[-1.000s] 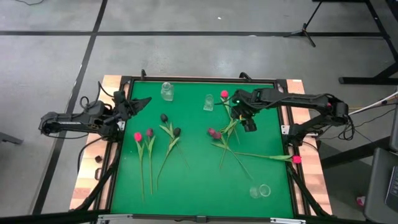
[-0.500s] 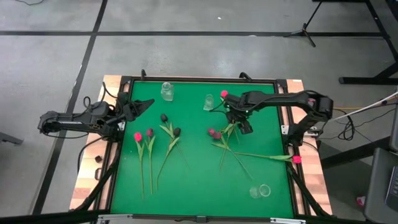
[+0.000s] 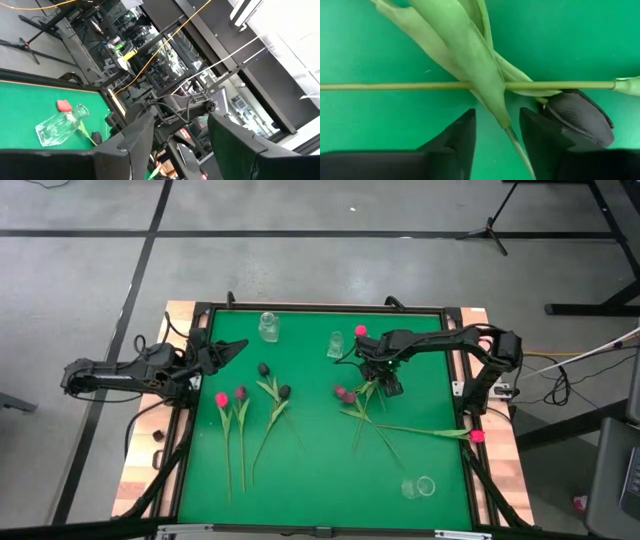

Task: Sort flowers into vase by color
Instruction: Put the right dark red tulip into the top left transparent vase

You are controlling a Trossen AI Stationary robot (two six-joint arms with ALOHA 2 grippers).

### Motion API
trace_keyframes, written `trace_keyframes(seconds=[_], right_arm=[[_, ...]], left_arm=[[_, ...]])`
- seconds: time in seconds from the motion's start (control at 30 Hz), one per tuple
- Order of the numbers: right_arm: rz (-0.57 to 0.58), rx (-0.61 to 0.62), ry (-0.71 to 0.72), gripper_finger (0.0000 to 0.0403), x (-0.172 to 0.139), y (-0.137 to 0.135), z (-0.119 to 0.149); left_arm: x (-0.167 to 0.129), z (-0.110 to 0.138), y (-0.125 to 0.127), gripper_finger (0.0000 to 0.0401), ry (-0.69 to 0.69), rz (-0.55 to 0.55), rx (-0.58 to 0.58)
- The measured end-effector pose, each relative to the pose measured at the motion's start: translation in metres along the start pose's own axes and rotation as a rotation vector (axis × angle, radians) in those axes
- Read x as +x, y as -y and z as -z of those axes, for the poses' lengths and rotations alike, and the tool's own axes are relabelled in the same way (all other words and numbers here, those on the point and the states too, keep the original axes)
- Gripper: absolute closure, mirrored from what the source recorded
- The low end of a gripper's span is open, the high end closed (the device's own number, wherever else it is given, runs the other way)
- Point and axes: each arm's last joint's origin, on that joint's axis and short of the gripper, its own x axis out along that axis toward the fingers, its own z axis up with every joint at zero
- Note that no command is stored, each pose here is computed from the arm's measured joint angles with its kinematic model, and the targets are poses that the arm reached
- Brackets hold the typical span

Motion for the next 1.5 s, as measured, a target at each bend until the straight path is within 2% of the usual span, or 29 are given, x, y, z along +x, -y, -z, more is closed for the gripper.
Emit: trace_keyframes(seconds=[0.37, 0.53, 0.63, 0.9, 1.1, 1.23, 1.37, 1.5], right_arm=[[0.068, 0.031, -0.091, 0.0392, 0.000, 0.000, 0.005], [0.054, 0.046, -0.122, 0.0381, 0.000, -0.001, 0.008], [0.045, 0.062, -0.123, 0.0390, -0.003, -0.003, 0.009], [0.061, 0.128, -0.015, 0.0390, -0.031, -0.005, 0.010], [0.102, 0.190, 0.135, 0.0395, -0.070, -0.004, 0.005], [0.155, 0.245, 0.298, 0.0395, -0.104, 0.001, -0.004], [0.179, 0.282, 0.597, 0.0397, -0.142, 0.010, -0.024], [0.219, 0.266, 0.933, 0.0396, -0.177, 0.021, -0.045]], left_arm=[[0.000, 0.000, 0.000, 0.0218, 0.000, 0.000, -0.001], [0.000, 0.000, 0.000, 0.0218, 0.000, 0.000, -0.001], [0.000, 0.000, 0.000, 0.0218, 0.000, 0.001, -0.002], [0.000, 0.000, 0.000, 0.0218, 0.000, 0.002, -0.004], [0.000, 0.000, 0.000, 0.0218, 0.000, 0.002, -0.003], [0.000, 0.000, 0.000, 0.0218, 0.000, 0.002, -0.001], [0.000, 0.000, 0.000, 0.0218, 0.000, 0.002, 0.000], [0.000, 0.000, 0.000, 0.0218, 0.000, 0.001, 0.000]])
